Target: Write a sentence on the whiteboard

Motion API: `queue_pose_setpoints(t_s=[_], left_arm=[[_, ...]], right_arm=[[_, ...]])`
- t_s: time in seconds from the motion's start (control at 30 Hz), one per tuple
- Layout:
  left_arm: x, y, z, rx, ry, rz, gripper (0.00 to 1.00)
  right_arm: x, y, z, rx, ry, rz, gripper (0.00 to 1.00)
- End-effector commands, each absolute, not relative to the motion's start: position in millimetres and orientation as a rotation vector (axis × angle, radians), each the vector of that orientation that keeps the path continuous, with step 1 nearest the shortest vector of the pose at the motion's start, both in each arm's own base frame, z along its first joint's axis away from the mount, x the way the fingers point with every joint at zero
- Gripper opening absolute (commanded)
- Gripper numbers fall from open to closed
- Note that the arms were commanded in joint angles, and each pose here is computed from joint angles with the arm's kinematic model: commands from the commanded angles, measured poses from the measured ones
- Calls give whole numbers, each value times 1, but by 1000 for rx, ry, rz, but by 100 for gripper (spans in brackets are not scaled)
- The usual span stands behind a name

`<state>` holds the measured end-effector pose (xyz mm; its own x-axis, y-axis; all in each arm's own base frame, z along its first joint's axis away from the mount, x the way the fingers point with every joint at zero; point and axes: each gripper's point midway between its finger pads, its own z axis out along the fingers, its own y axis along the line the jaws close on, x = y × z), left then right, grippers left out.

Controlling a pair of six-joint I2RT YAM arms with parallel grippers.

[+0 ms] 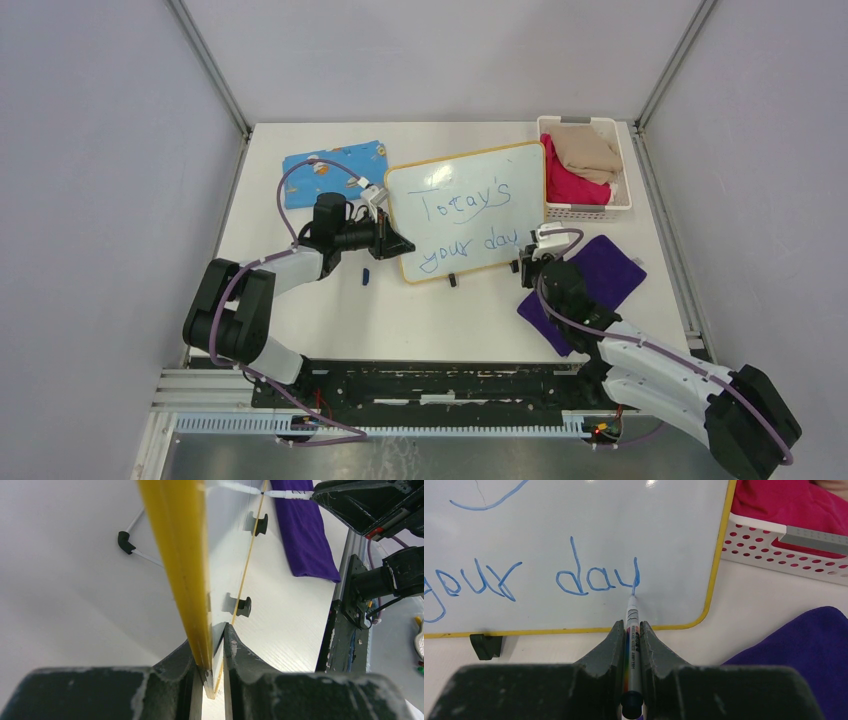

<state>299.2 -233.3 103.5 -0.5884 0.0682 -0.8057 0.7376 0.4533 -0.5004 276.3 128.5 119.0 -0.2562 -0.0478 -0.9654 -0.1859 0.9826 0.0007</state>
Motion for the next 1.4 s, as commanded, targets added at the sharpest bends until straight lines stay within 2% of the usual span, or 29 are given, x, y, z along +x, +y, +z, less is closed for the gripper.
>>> queue_pose_setpoints(t_s=[0.0,0.47,0.87,1.0,1.2,1.37], left_arm=[[282,-227,56,720,2140,-1065,23],[282,-227,56,718,2142,-1065,23],[282,-226,56,716,2145,-1063,23],[283,-226,56,716,2146,-1062,23],[283,-226,56,714,2145,-1056,23],[283,-226,56,714,2146,-1056,23]], right_arm=[[271,135,112,-183,1844,177,0],[260,166,115,-251,1826,260,0],[257,217,147,-305,1764,379,0],[259,196,174,-263,1709,319,0],[257,115,219,-84,1597,126,0],[242,74,241,37,1513,64,0]])
